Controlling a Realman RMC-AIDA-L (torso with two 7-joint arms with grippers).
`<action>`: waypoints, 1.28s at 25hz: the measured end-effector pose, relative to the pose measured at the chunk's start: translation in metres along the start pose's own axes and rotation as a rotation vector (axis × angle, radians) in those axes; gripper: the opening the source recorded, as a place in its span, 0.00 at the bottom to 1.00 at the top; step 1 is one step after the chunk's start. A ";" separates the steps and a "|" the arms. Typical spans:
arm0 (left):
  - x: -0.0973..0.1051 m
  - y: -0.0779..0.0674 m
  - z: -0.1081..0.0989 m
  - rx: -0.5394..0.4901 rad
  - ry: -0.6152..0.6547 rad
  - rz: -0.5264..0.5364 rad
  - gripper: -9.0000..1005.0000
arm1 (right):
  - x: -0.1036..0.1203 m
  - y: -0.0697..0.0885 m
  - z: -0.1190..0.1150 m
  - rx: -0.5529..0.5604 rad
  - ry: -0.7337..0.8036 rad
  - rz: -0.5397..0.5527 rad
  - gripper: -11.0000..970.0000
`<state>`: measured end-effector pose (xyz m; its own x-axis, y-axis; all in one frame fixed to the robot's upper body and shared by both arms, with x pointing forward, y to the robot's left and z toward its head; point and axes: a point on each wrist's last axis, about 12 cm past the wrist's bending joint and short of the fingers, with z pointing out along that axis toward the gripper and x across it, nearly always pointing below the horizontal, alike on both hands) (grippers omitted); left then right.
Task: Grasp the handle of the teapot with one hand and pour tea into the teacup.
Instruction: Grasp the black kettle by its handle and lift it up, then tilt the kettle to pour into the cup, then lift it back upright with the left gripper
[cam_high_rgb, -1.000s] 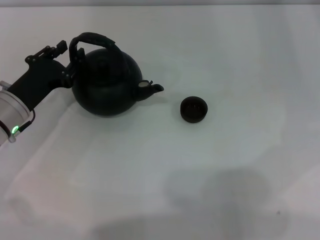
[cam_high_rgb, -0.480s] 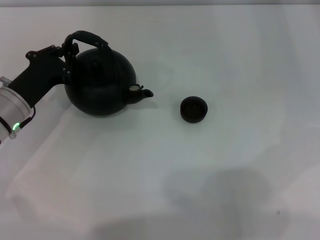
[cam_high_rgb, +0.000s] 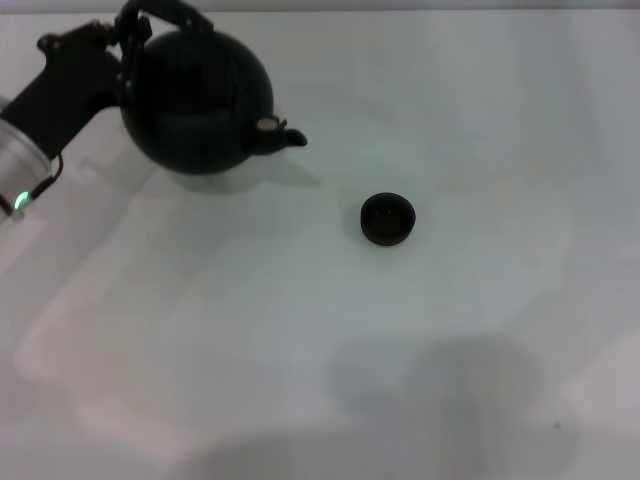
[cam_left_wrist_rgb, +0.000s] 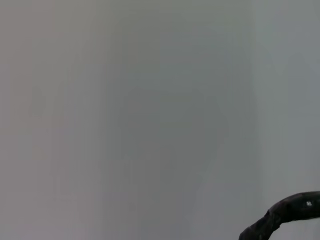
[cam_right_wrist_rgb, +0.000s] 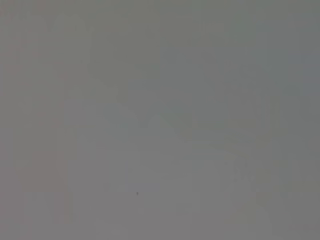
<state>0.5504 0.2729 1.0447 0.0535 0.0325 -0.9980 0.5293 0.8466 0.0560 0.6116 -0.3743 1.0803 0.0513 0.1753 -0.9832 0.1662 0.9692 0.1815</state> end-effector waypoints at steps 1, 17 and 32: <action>-0.004 0.001 0.005 0.008 -0.012 0.017 0.11 | 0.000 0.000 0.000 0.000 0.000 0.000 0.87; -0.018 -0.029 0.054 0.134 -0.058 0.320 0.11 | 0.004 -0.002 -0.003 0.019 0.007 0.021 0.87; -0.010 -0.041 0.052 0.183 -0.031 0.387 0.11 | 0.003 0.000 -0.001 0.026 0.006 0.035 0.87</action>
<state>0.5720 0.2101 1.0539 0.3014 0.3107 -0.9014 0.6069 0.6667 0.4327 0.6107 -0.3736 1.0772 0.0512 0.2099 -0.9764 0.1899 0.9578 0.2158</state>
